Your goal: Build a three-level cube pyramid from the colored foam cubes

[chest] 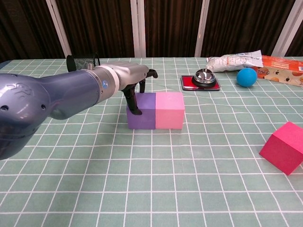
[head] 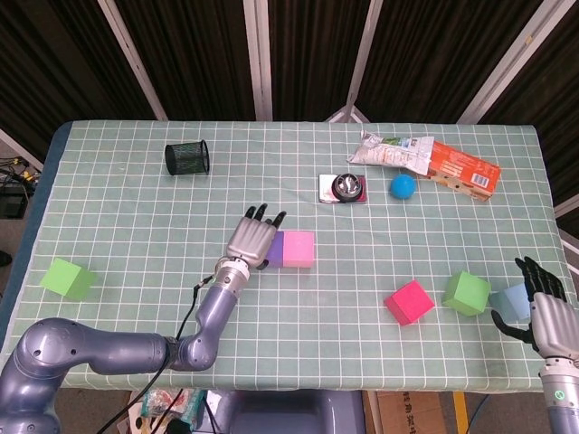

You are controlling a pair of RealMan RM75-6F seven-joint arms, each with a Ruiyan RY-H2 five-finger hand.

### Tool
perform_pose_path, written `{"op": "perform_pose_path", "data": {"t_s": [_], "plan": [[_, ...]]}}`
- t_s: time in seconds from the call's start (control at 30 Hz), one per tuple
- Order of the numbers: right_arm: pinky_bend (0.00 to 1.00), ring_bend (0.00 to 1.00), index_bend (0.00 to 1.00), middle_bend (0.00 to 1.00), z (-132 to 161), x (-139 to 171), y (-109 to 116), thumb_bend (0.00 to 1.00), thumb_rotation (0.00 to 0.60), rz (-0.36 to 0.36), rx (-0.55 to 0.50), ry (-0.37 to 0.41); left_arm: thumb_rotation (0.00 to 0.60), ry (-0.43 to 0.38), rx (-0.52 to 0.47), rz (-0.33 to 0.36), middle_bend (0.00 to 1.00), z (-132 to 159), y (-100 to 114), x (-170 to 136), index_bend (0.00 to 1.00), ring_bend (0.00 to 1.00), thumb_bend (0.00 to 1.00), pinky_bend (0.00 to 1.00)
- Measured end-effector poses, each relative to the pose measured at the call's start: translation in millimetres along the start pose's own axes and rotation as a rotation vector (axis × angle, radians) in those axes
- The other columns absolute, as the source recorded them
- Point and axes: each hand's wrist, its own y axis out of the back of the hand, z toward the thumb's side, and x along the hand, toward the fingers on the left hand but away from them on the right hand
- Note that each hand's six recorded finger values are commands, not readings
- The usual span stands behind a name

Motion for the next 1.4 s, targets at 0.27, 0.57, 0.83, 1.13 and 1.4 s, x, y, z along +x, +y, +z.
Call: {"op": "perform_pose_path", "data": {"t_s": [0.27,0.57,0.83,1.13,1.4], "plan": [[0.00,0.00,0.00,0.00,0,0,0,0.32,0.600,-0.001,0.000,0.000,0.600,0.006,0.003,-0.002,0.35,0,-1,0,0.00,0.03,0.33,0.11],[0.00,0.00,0.00,0.00,-1,1,0,0.32,0.600,0.000,0.001,0.000,0.600,0.000,0.012,-0.001,0.27,0,-1,-1,0.00,0.03,0.30,0.08],[0.00,0.00,0.00,0.00,-1,1,0,0.32,0.600,-0.002,0.002,-0.001,0.600,0.003,0.023,-0.012,0.13,-2,-1,-3,0.00,0.00,0.22,0.04],[0.00,0.00,0.00,0.00,-1,1,0,0.32,0.600,-0.002,0.003,-0.002,0.600,-0.002,0.013,-0.011,0.00,-1,2,-5,0.00,0.00,0.14,0.01],[0.00,0.00,0.00,0.00,-2,2,2,0.32,0.600,-0.005,0.001,-0.004,0.600,0.008,0.007,-0.007,0.00,-10,8,-14,0.00,0.00,0.11,0.00]]}}
